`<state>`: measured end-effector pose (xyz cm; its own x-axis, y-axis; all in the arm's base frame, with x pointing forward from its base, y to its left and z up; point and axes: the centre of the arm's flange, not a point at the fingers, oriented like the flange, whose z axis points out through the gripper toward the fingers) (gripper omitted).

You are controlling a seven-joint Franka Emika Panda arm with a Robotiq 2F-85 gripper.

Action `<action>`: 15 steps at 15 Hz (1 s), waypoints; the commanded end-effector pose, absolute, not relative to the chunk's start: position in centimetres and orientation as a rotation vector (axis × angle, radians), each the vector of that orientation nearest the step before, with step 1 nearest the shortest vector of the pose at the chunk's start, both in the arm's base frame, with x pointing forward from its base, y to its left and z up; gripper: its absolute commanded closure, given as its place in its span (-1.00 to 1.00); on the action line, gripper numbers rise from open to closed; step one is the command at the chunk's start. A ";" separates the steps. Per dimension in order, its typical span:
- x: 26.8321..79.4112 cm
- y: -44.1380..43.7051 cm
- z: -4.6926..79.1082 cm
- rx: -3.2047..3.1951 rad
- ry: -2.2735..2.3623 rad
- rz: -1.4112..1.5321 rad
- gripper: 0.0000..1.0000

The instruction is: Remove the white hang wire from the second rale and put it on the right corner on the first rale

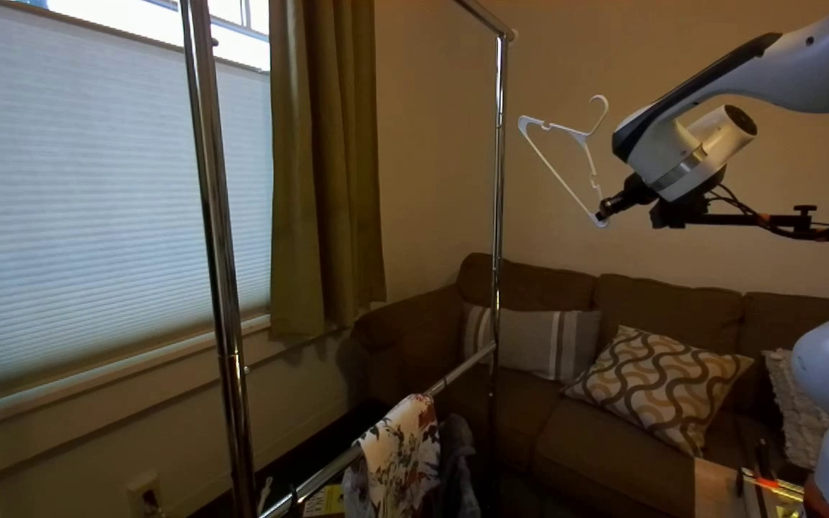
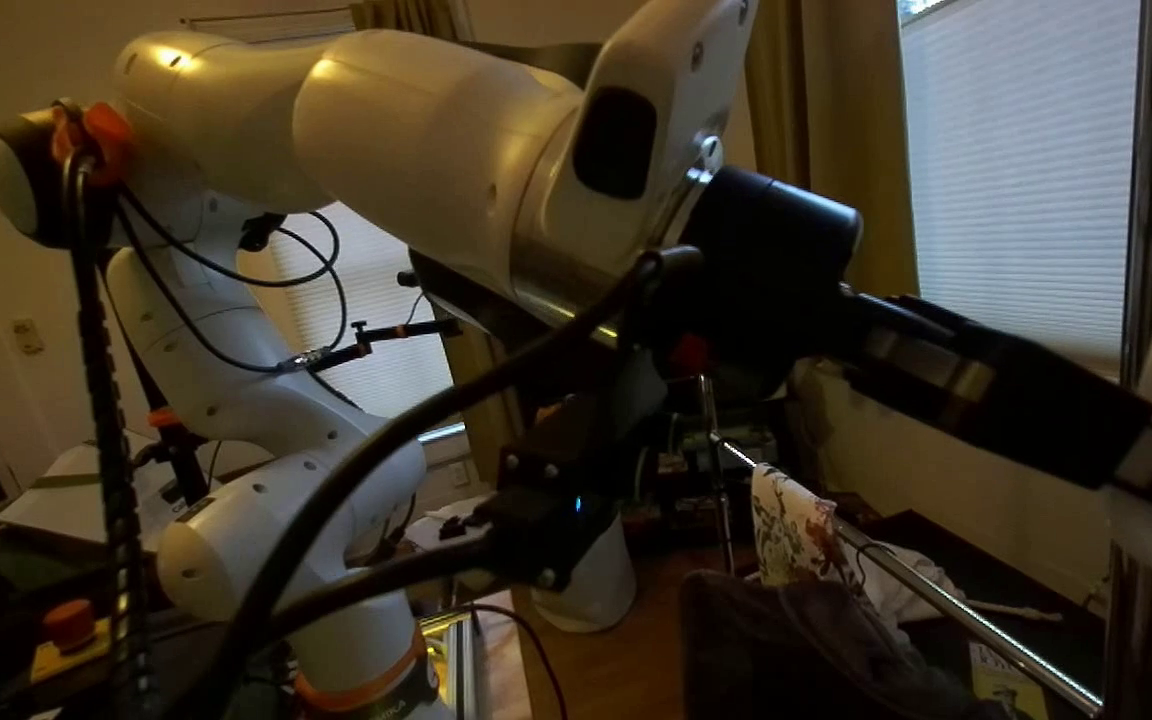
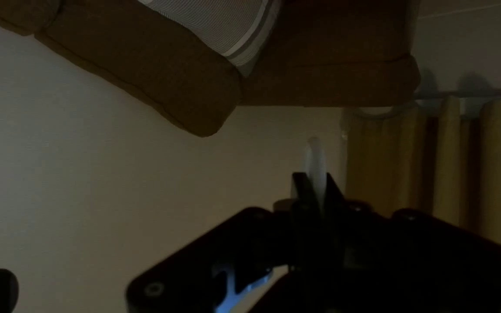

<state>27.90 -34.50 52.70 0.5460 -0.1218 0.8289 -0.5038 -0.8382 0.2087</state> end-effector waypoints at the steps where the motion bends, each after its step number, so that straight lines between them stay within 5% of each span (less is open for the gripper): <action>1: 28.1 -34.2 54.1 2.390 -0.515 1.311 0.96; 6: 27.0 -36.0 64.1 2.657 -0.392 1.406 0.96; 14: 25.0 -38.0 72.5 2.862 -0.082 1.031 0.96; 15: 26.8 -36.3 68.1 2.900 -0.146 1.043 0.84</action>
